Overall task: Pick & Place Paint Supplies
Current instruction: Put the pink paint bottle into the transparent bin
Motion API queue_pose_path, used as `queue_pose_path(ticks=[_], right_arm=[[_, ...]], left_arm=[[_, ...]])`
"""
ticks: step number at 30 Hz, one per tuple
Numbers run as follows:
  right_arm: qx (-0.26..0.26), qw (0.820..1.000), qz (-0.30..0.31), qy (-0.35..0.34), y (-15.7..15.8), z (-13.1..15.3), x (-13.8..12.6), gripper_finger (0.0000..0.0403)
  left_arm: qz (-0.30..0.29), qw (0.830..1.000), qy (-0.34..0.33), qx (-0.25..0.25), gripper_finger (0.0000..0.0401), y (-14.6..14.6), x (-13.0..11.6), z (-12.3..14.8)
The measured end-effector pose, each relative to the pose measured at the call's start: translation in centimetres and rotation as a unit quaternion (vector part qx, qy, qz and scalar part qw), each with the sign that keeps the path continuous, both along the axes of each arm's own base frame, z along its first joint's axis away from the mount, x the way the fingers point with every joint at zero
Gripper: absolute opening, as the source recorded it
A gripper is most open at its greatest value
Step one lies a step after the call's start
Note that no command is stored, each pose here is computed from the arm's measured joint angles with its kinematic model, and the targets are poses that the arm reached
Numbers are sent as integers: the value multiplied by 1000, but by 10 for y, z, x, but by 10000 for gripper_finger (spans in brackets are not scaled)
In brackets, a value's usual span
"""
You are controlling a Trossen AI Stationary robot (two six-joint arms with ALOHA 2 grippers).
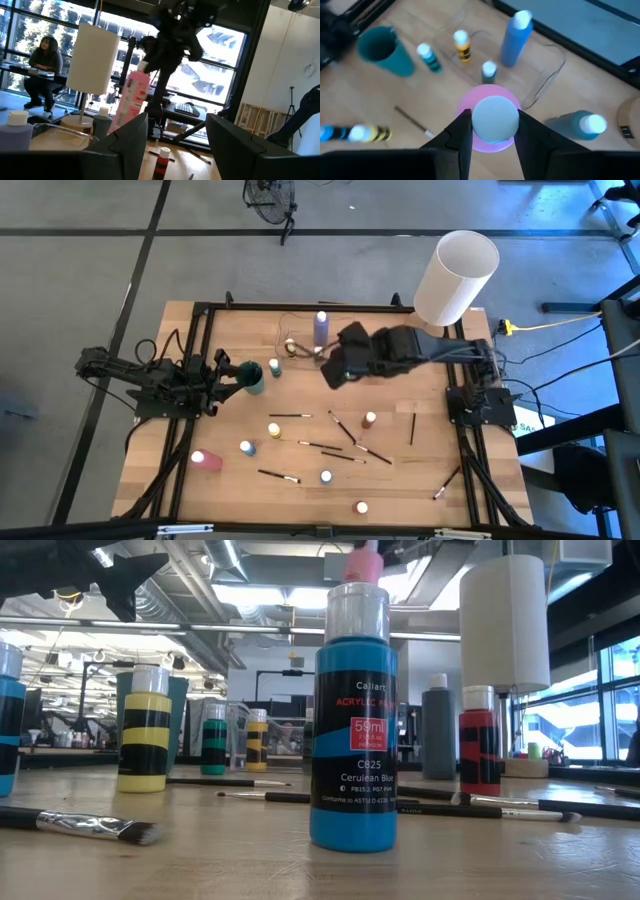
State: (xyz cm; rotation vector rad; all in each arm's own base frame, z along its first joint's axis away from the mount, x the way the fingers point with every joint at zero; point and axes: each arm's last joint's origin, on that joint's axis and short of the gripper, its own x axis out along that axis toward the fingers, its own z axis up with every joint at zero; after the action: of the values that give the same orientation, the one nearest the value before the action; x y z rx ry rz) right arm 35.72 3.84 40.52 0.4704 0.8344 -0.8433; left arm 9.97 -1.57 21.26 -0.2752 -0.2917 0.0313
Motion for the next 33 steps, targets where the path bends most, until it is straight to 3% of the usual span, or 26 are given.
queue_pose_path(ticks=[17,33], right_arm=[[25,995,-96,-22,-89,-2,7,118],[42,988,-147,36,-132,-51,12,118]], left_arm=[[0,1000,0,0,196,0,0,0],[0,1000,0,0,196,0,0,0]])
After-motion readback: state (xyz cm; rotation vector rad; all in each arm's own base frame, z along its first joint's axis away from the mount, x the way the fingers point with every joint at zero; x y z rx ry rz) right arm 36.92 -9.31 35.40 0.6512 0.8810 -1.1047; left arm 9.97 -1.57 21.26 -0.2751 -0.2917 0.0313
